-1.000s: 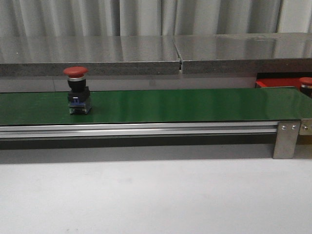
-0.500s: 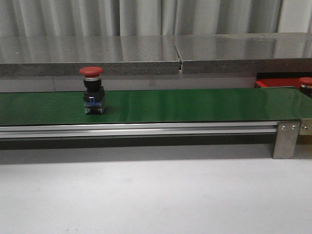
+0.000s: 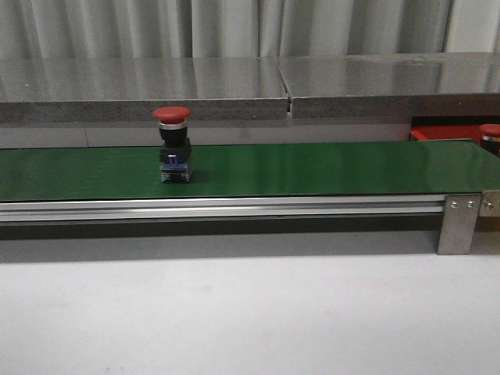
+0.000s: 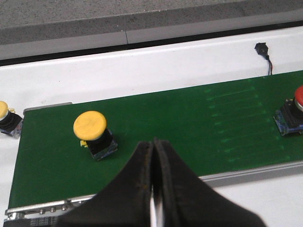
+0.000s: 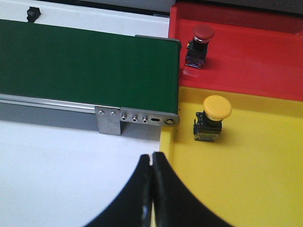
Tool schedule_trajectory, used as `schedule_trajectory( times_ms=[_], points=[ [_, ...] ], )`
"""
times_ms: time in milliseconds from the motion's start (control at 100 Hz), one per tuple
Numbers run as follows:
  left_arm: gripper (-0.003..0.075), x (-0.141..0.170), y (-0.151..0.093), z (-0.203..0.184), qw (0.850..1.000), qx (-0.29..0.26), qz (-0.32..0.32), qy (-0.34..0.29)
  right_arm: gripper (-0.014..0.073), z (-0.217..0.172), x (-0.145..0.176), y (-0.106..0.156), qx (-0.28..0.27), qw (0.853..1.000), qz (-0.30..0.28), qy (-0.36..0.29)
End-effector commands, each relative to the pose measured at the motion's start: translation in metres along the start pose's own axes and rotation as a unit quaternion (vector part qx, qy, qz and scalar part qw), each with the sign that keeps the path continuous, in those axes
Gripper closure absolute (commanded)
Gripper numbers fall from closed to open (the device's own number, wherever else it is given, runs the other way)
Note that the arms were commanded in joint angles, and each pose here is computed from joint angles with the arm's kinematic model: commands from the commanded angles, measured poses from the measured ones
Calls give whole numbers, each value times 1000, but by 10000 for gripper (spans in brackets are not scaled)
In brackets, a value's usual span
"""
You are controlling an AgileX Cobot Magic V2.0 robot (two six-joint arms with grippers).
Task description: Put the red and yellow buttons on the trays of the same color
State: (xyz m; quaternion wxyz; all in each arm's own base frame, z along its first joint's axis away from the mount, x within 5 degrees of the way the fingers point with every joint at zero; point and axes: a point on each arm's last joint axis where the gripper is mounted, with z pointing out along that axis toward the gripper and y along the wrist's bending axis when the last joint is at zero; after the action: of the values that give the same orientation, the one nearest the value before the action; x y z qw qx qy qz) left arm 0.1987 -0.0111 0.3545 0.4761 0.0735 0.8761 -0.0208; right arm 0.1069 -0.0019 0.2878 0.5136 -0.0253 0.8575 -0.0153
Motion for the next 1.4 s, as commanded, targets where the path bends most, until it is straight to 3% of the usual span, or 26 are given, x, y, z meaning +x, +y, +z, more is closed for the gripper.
schedule_trajectory(
  times_ms=[0, 520, 840, 1240, 1310, 1390],
  points=[
    [739, 0, -3, -21, 998, -4, -1, -65, 663, -4, -13, -2, 8, 999, -2, -43],
    [739, 66, -17, -65, 994, 10, -20, -109, 663, -7, -22, 0, -9, 1000, 9, -11],
    [739, 66, -17, -65, 993, 11, -22, -112, 663, 15, -62, 8, -52, 998, -10, 30],
    [739, 68, -18, -65, 995, 15, -22, -100, 658, 68, -115, 46, -125, 986, -78, 75],
    [739, 68, -18, -65, 995, 15, -23, -100, 629, 76, -122, 53, -134, 984, -84, 77],
    [739, 68, -18, -65, 995, 15, -23, -100, 538, 84, -129, 61, -144, 982, -91, 86]
  ],
)
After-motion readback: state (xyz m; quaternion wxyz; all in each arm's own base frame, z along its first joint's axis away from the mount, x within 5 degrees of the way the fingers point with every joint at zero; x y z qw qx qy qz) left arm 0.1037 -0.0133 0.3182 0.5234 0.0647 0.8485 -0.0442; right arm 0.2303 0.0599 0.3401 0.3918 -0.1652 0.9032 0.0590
